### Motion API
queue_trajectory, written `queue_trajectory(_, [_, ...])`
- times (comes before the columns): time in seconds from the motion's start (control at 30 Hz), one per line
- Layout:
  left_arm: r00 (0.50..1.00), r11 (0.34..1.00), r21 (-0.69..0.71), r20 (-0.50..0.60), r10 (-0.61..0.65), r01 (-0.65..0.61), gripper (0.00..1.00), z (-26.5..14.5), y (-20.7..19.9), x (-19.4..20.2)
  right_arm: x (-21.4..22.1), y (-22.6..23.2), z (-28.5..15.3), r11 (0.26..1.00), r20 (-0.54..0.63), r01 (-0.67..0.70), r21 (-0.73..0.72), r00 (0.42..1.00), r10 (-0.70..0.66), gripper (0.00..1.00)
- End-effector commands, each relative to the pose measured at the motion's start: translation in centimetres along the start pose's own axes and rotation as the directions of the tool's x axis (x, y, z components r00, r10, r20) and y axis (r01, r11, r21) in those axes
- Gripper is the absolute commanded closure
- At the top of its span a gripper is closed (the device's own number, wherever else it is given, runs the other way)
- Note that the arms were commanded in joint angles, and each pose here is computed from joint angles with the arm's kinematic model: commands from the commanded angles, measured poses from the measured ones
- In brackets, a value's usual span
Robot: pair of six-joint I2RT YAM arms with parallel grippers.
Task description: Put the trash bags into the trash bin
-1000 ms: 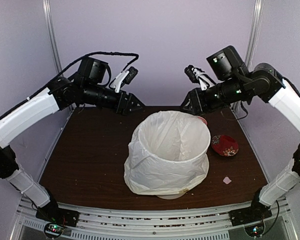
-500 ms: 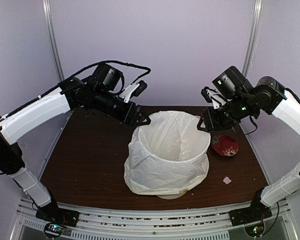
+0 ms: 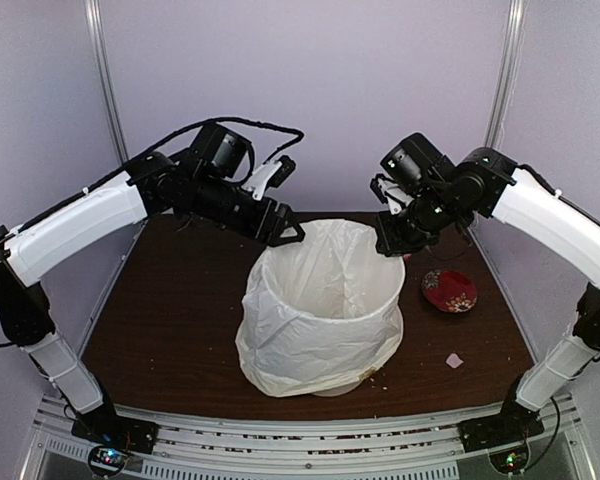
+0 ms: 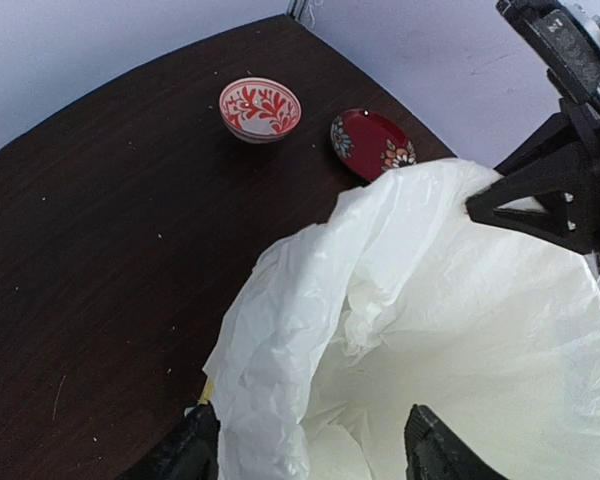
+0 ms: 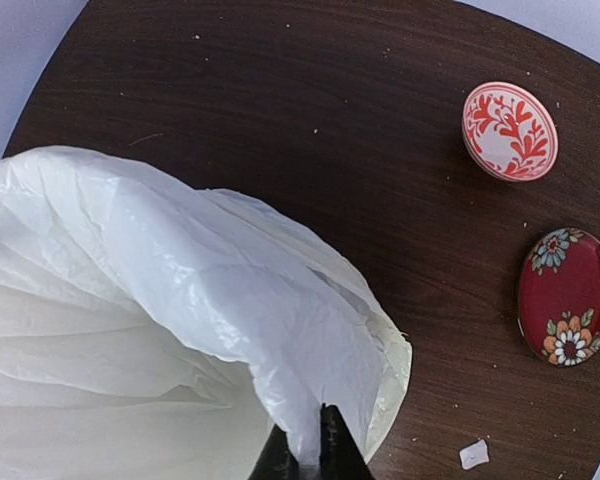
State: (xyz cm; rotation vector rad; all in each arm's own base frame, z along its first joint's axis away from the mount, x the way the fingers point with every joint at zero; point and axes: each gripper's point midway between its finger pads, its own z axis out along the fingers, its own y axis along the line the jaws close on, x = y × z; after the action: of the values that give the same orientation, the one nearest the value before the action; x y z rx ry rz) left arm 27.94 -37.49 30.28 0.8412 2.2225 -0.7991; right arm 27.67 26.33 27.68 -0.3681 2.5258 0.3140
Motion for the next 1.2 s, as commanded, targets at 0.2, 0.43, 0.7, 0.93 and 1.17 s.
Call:
queue_trajectory(0.2, [0.957, 0.992, -0.126, 0.288, 0.035, 0.001, 0.33, -8.7, 0.2, -5.3, -5.1, 1.5, 2.4, 1.000, 0.094, 0.024, 0.002, 0.995, -0.024, 1.00])
queue_trajectory(0.43, [0.933, 0.988, -0.151, 0.360, 0.018, 0.039, 0.30, -11.4, 1.0, -5.2, -9.2, 0.5, 4.5, 0.999, 0.145, 0.010, 0.046, 0.989, -0.017, 1.00])
queue_trajectory(0.7, [0.942, 0.989, -0.134, 0.335, -0.020, 0.069, 0.30, -10.9, 1.3, -3.2, -13.3, -1.2, 6.3, 0.999, 0.187, -0.037, 0.039, 0.982, 0.029, 1.00])
queue_trajectory(0.93, [0.931, 0.985, -0.123, 0.360, -0.065, 0.117, 0.30, -11.3, 1.8, -1.6, -14.1, -2.0, 8.0, 0.996, 0.176, -0.092, -0.006, 0.980, 0.092, 1.00])
queue_trajectory(1.17, [0.934, 0.975, -0.175, 0.350, -0.070, 0.139, 0.23, -11.3, 3.0, -0.7, -16.0, -1.0, 4.0, 0.985, 0.263, -0.138, -0.106, 0.951, 0.162, 0.61])
